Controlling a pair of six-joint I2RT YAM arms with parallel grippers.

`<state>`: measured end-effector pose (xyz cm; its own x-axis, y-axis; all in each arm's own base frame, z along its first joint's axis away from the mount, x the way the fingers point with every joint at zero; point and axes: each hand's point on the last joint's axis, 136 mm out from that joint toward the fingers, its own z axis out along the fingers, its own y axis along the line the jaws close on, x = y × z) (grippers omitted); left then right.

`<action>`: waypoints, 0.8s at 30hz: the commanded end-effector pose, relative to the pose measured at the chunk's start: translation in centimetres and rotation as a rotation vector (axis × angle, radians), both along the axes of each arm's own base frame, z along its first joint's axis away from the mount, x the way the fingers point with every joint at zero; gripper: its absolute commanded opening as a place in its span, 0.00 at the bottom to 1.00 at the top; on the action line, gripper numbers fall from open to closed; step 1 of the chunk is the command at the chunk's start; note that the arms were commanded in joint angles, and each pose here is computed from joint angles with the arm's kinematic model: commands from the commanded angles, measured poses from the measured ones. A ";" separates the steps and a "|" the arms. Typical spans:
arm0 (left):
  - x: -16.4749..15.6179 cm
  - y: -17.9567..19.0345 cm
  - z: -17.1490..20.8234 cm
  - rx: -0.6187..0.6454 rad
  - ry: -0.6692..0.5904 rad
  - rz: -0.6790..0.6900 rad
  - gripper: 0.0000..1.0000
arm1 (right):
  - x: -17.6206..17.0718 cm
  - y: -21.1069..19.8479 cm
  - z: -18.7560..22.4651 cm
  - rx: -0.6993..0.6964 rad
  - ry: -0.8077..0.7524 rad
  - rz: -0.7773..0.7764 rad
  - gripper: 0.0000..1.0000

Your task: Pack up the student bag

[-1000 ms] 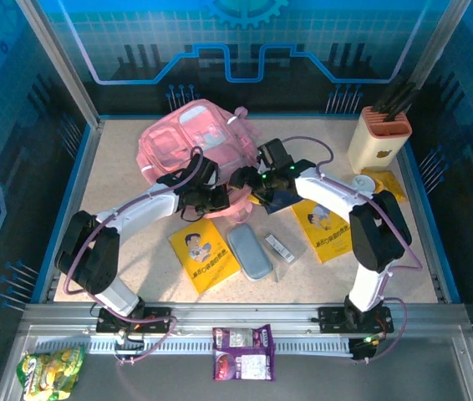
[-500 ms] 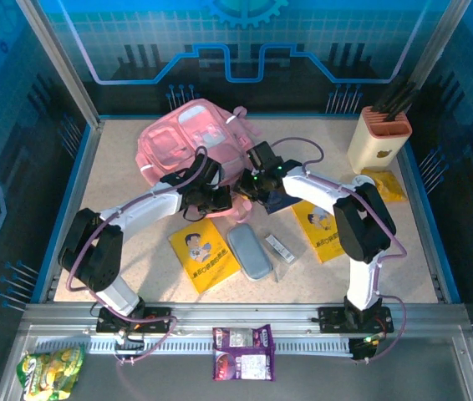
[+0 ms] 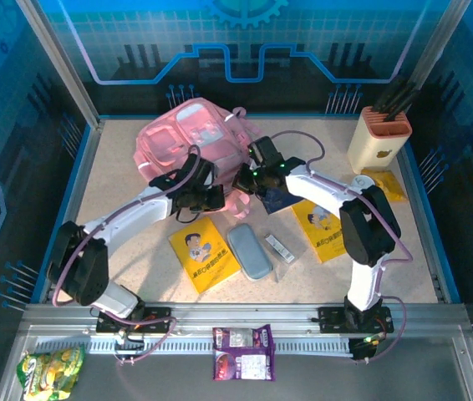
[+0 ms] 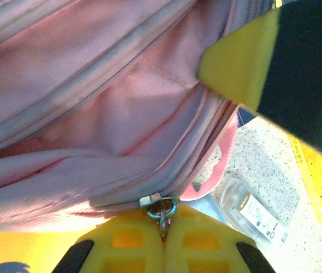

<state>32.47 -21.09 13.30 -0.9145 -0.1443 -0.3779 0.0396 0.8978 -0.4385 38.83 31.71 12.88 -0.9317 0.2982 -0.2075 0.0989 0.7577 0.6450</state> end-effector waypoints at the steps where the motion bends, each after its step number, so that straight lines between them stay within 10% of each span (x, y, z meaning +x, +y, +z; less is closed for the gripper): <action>1: -2.3 3.3 -0.5 0.058 0.068 0.045 0.00 | 4.7 -3.1 3.7 -0.039 -0.166 -0.067 0.00; 24: 0.8 16.0 -4.0 0.173 0.063 0.420 0.00 | 6.0 -5.7 6.3 -0.027 -0.219 0.011 0.00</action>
